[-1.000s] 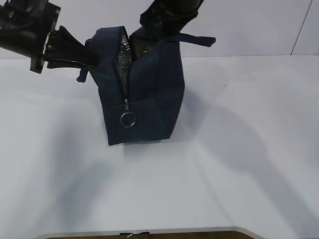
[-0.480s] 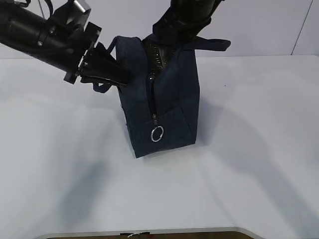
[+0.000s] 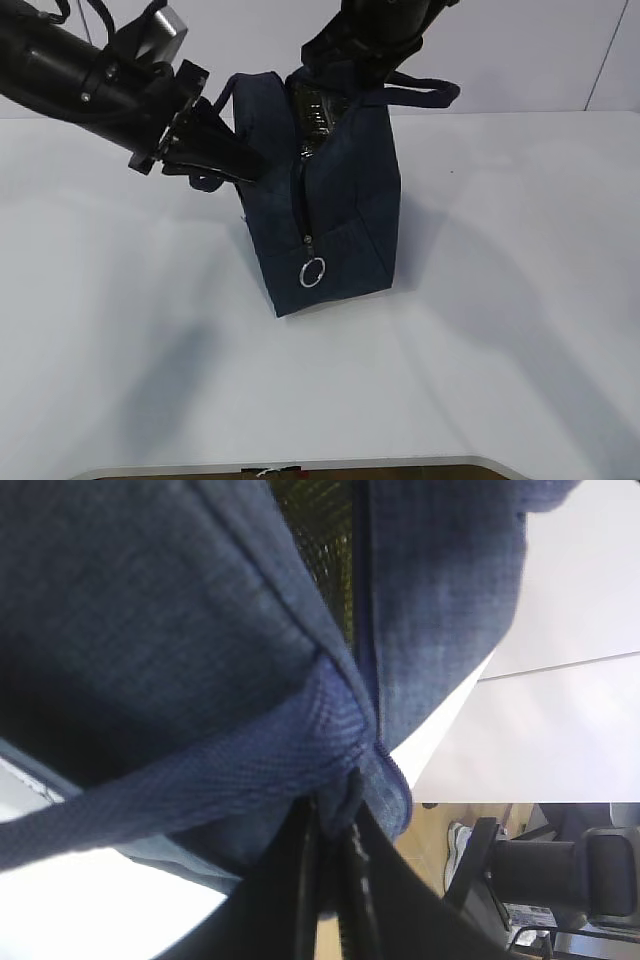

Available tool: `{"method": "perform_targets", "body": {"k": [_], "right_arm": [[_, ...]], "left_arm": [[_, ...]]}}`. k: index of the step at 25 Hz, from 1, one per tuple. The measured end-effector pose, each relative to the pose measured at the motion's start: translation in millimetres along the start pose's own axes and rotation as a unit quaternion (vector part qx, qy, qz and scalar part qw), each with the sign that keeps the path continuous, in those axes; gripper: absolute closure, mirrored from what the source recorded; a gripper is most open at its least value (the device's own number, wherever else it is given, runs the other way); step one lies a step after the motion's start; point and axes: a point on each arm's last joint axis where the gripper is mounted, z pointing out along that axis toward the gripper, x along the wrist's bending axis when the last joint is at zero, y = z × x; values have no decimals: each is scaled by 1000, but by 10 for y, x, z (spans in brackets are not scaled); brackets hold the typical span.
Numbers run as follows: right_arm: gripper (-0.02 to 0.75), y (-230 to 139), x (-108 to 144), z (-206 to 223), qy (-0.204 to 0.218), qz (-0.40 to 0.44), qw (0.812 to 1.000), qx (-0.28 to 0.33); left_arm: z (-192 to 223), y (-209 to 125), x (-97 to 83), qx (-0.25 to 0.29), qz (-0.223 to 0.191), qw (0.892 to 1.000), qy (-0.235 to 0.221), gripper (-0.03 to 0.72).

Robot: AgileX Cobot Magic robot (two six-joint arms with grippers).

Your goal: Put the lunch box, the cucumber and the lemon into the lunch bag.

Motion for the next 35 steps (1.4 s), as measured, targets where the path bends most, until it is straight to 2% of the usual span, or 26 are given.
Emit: {"method": "perform_targets", "body": {"k": [5,10,12,16,22,24,30,35], "right_arm": [[571,6,11,0,6,5,1000,-3],[400,9,28,-19,18,12,1000,-6],[372,11,19,-66,20,14,1000,-11],[358,14,-32,-266,19,19,999,-31],[353,-45,-83,-696,47,35,996,-67],[353,-110,-106,-838,52,40,995,-73],[353,-290,-105,-1053,74,45,994,-72],[353,-381,-2,-1124,135,59,987,-64]], "left_arm": [[11,-3,18,3,-1,1000,2,697],[11,-6,21,4,1,1000,3,691],[11,-8,21,5,1,1000,3,685],[11,-12,18,8,1,1000,2,647],[9,-49,-11,28,0,1000,-14,419],[8,-57,-5,33,2,999,-11,379],[-149,1,-88,57,37,996,53,356],[-309,39,-177,62,46,991,110,356]]}}
